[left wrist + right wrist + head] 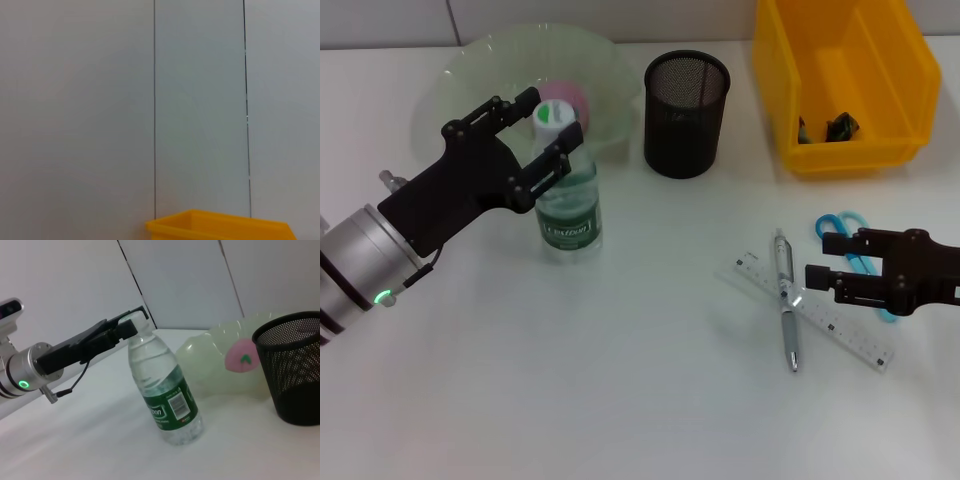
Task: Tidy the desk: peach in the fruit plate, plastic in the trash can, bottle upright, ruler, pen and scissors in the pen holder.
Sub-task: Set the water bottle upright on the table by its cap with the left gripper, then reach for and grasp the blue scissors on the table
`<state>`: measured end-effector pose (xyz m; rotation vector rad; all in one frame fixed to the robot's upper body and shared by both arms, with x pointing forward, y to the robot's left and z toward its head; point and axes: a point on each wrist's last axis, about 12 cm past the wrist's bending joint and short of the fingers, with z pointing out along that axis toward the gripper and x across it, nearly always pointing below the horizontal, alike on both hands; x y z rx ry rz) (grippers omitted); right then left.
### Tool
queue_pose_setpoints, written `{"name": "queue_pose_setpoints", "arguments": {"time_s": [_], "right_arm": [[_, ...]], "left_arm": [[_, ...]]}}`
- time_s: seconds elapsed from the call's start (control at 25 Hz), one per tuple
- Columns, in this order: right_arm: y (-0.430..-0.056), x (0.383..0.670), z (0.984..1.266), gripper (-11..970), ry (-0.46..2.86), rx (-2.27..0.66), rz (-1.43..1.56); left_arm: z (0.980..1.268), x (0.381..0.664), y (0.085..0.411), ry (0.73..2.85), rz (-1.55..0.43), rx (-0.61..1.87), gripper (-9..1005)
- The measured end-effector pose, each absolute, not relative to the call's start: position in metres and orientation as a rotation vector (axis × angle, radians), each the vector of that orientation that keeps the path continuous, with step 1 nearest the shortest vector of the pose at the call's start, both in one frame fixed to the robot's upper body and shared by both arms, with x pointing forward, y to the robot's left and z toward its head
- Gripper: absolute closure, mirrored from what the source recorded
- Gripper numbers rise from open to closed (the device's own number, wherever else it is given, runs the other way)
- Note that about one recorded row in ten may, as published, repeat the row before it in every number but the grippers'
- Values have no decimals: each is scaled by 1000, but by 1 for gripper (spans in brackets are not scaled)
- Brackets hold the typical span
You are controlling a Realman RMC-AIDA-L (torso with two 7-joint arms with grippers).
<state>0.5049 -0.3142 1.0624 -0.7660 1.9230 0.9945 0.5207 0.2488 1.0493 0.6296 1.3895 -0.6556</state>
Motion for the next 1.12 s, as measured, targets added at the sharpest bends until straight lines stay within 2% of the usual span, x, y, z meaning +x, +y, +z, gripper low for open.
{"name": "queue_pose_setpoints", "arguments": {"time_s": [0.2, 0.28, 0.4, 0.48, 0.72, 0.84, 1.12], "right_arm": [[-313, 505, 1063, 296, 1918, -771, 1003], [-313, 505, 1065, 296, 1906, -766, 1006], [-315, 508, 1072, 296, 1867, -748, 1023], [-318, 511, 1079, 296, 1850, -729, 1029], [-330, 528, 1113, 296, 1861, -703, 992], [-332, 537, 1135, 296, 1917, -742, 966], [-300, 559, 1187, 296, 2303, -980, 728]], "left_arm": [[1050, 518, 250, 1377, -663, 625, 404], [1055, 509, 256, 1318, -688, 583, 369], [1057, 506, 260, 1296, -697, 568, 254], [1066, 485, 280, 1235, -804, 518, 177], [1063, 470, 297, 1300, -893, 563, 180], [1056, 451, 303, 1404, -1049, 744, 178], [1048, 451, 294, 1522, -1148, 862, 182]]}}
